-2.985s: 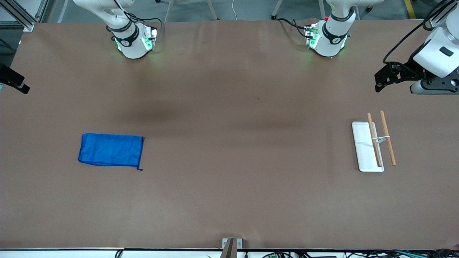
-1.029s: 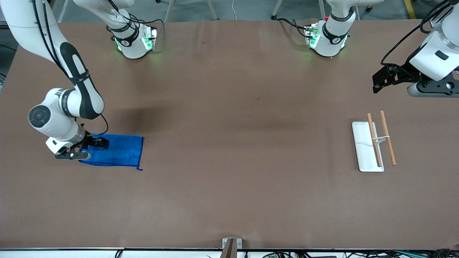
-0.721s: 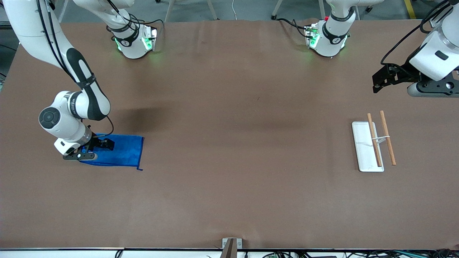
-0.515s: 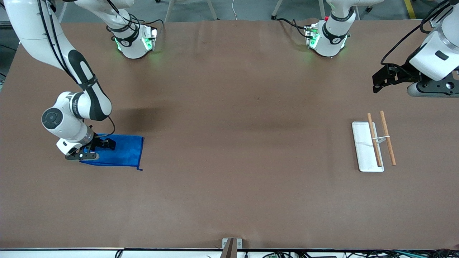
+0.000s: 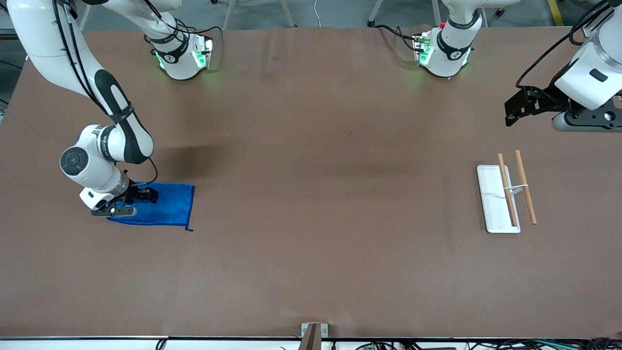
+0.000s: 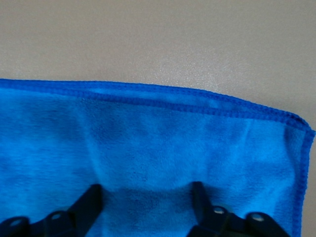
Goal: Right arm passes towel to left arm to hang
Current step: 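Close the right gripper on the blue towel edge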
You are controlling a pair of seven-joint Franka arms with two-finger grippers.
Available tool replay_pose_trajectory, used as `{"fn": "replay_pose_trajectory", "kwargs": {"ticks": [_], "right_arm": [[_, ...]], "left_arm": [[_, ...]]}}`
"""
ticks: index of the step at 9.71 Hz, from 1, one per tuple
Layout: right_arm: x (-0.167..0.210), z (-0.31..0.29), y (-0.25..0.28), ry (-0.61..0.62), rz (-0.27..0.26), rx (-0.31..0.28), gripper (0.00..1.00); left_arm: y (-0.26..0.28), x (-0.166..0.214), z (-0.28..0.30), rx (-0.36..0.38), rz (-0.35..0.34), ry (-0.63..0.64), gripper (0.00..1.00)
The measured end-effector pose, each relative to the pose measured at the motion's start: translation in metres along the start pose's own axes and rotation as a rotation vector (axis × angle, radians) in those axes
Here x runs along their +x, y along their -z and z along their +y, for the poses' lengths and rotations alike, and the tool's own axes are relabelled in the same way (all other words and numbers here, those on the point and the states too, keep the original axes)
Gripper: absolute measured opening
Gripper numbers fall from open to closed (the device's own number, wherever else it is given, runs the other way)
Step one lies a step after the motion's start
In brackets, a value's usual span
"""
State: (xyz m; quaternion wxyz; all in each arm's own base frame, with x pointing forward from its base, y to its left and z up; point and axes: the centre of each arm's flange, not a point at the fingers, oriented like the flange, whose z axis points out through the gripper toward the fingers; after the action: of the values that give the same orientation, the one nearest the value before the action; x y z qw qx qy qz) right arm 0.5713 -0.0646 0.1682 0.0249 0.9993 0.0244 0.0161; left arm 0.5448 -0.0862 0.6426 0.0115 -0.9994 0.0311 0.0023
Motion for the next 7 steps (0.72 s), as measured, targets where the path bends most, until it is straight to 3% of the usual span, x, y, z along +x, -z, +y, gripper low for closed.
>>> {"fn": "replay_pose_trajectory", "kwargs": {"ticks": [4, 5, 7], "right_arm": [[0.0, 0.001, 0.001, 0.01, 0.001, -0.001, 0.14], [0.001, 0.001, 0.002, 0.011, -0.014, 0.002, 0.13], [0.015, 0.002, 0.025, 0.012, -0.105, 0.019, 0.13]], "left_arm": [[-0.002, 0.0, 0.0, 0.0, -0.004, 0.0, 1.0], [-0.002, 0.0, 0.0, 0.0, -0.004, 0.0, 1.0], [-0.002, 0.0, 0.0, 0.0, -0.005, 0.001, 1.0]]}}
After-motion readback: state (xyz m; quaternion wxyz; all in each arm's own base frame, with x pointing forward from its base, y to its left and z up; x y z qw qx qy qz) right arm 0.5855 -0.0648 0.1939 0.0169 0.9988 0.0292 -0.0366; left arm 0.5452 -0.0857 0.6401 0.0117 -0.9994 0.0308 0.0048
